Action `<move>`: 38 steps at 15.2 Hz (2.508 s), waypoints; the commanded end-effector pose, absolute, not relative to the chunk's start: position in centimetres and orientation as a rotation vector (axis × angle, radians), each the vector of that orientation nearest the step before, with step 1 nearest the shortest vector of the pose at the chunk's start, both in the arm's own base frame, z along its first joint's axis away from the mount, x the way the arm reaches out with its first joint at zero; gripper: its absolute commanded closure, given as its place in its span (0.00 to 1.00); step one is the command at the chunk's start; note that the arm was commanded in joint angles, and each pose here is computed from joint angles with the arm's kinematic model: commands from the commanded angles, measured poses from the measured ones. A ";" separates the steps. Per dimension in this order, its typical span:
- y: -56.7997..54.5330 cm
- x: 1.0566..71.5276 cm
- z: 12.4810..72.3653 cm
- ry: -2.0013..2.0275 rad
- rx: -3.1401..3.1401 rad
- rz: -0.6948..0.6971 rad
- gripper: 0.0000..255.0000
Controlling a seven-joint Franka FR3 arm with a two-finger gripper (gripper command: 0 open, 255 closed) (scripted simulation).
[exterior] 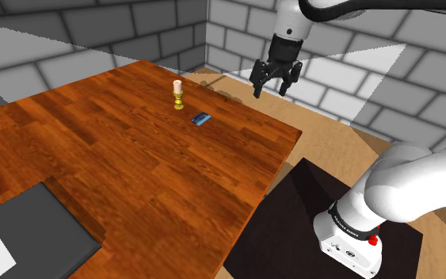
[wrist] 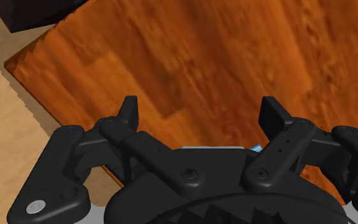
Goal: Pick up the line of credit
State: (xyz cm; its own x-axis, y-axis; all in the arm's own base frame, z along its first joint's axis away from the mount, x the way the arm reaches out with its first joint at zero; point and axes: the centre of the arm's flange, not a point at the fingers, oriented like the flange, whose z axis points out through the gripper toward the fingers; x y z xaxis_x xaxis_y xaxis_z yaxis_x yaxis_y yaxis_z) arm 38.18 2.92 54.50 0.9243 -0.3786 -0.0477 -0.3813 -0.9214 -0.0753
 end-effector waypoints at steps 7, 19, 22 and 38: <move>5.1 48.0 49.2 1.040 -2.750 0.268 0.00; 4.1 61.1 38.9 1.589 -2.247 0.551 0.00; 3.2 63.8 35.8 1.704 -2.102 0.613 0.00; 3.1 64.2 31.4 1.720 -2.081 0.621 1.00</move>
State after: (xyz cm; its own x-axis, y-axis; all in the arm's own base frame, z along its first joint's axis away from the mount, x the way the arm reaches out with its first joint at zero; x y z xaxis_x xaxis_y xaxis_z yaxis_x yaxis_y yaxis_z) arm 64.24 3.13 31.41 0.1582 -0.8193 -0.5511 -0.9823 -0.1872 -0.0037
